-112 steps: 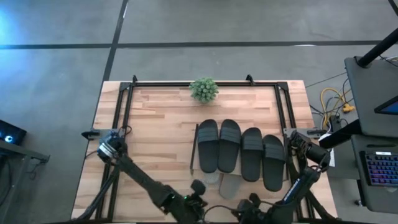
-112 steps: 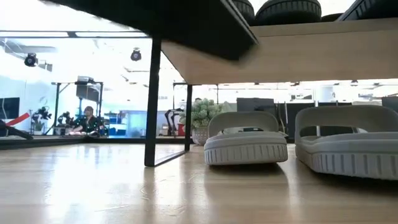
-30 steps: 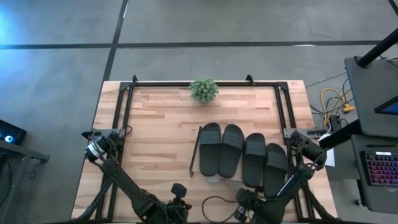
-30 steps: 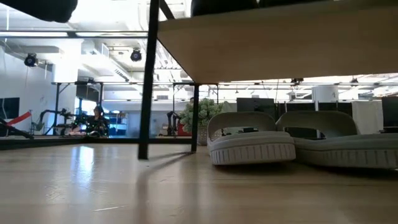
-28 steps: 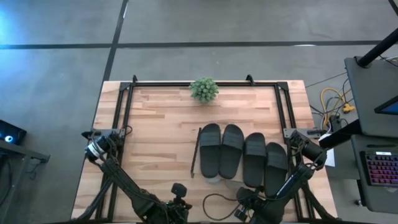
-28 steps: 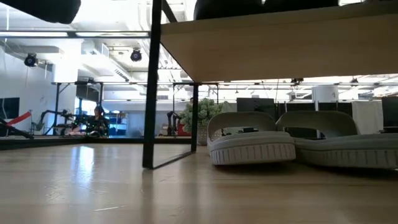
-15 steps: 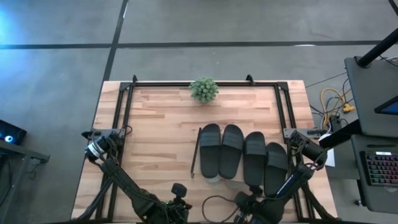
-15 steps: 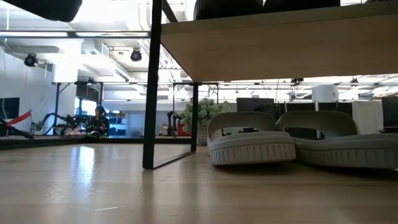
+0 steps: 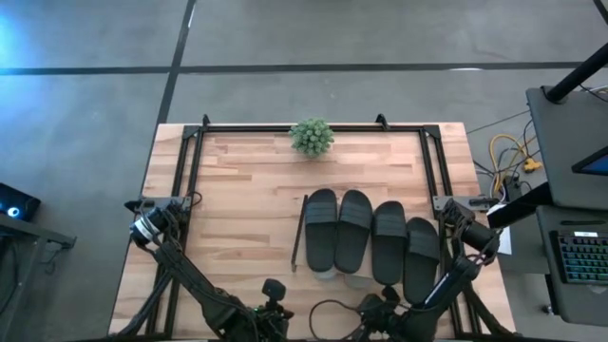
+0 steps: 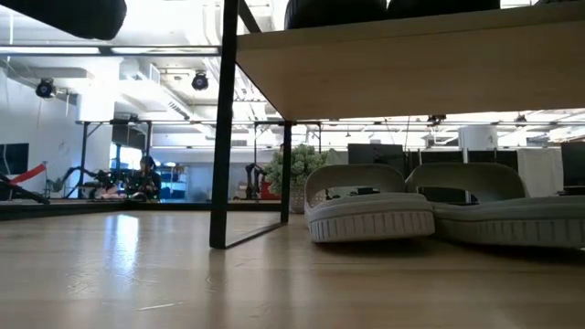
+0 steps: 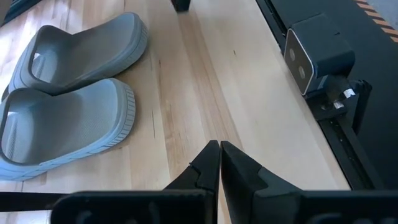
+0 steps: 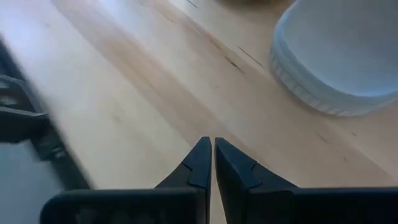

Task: Pick and place slides into the shelf
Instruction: Put the white slipper under the shelf

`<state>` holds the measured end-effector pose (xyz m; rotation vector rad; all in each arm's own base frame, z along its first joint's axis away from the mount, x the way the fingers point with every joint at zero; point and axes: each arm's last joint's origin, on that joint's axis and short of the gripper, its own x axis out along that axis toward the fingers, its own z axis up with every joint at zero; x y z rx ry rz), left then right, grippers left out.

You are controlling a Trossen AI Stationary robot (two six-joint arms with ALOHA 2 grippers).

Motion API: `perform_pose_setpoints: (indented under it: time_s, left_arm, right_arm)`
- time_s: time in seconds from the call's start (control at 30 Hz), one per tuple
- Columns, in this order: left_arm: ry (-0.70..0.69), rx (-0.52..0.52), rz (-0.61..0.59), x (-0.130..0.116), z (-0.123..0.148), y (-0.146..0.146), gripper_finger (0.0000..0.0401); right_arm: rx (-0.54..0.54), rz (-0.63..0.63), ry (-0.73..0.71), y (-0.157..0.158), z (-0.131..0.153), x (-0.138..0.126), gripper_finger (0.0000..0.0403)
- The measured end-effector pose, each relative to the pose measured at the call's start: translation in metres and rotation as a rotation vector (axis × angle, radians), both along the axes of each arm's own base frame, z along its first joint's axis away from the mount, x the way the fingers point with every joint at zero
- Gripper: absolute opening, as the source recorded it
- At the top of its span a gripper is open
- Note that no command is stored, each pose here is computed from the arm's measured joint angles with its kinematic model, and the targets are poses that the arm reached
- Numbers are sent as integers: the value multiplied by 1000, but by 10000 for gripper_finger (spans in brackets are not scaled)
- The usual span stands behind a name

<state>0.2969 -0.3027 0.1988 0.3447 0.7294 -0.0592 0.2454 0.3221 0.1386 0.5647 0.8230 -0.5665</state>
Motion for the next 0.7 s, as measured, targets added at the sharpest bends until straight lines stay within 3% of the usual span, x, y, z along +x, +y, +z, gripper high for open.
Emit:
perform_pose_setpoints:
  time_s: [0.23, 0.53, 0.7]
  left_arm:
    - [2, 1, 2, 0, -1, 1, 0]
    - [3, 2, 3, 1, -1, 1, 0]
    - [7, 6, 10, 2, -3, 4, 0]
  right_arm:
    - [-57, -51, 26, -4, -26, 8, 13]
    - [-253, -129, 89, -24, -21, 1, 13]
    - [-252, -137, 90, -27, -22, 5, 13]
